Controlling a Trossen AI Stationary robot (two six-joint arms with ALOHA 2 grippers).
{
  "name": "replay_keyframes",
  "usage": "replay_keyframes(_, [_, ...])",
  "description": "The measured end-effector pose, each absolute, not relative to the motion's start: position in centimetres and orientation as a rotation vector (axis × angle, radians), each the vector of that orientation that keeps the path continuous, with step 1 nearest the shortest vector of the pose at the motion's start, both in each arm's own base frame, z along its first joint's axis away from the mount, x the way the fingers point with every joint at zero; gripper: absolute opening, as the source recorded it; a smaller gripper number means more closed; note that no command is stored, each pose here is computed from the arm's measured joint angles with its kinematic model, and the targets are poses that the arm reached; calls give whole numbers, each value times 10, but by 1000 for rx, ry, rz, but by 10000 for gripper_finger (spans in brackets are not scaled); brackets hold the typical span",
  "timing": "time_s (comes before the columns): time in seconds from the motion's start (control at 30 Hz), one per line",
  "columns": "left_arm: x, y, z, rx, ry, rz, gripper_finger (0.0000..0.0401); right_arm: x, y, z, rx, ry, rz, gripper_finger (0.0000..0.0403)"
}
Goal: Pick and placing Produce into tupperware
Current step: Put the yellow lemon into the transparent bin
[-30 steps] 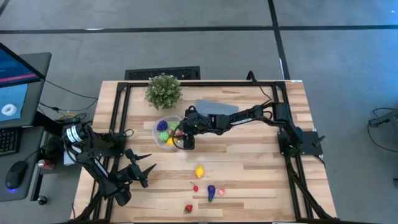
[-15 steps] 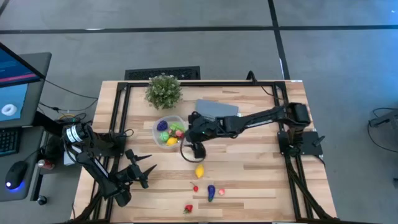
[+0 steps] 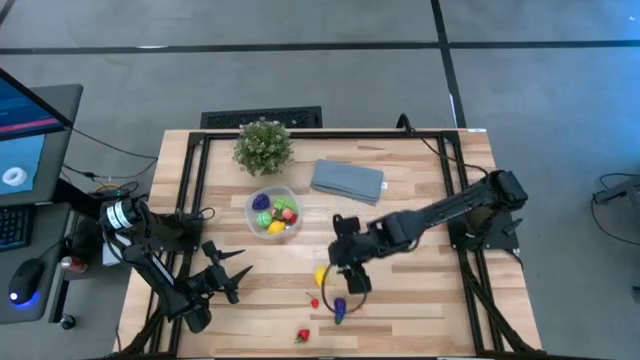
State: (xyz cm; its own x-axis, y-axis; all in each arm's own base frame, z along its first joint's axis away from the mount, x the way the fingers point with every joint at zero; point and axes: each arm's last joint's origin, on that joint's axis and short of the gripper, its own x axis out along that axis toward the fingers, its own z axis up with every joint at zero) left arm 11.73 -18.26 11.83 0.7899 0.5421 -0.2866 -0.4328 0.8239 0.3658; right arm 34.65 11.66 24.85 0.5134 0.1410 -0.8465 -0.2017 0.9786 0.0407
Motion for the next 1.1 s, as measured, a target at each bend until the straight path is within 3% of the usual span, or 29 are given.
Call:
replay_keyframes(0.3, [117, -183, 118, 305, 397, 529, 231, 320, 170, 244, -15, 1026, 153, 244])
replay_keyframes(0.5, [118, -183, 119, 309, 375, 523, 231, 297, 198, 220, 4, 986, 61, 244])
replay_keyframes(1.1, [119, -183, 121, 325, 302, 504, 231, 219, 244, 150, 168, 601, -89, 244])
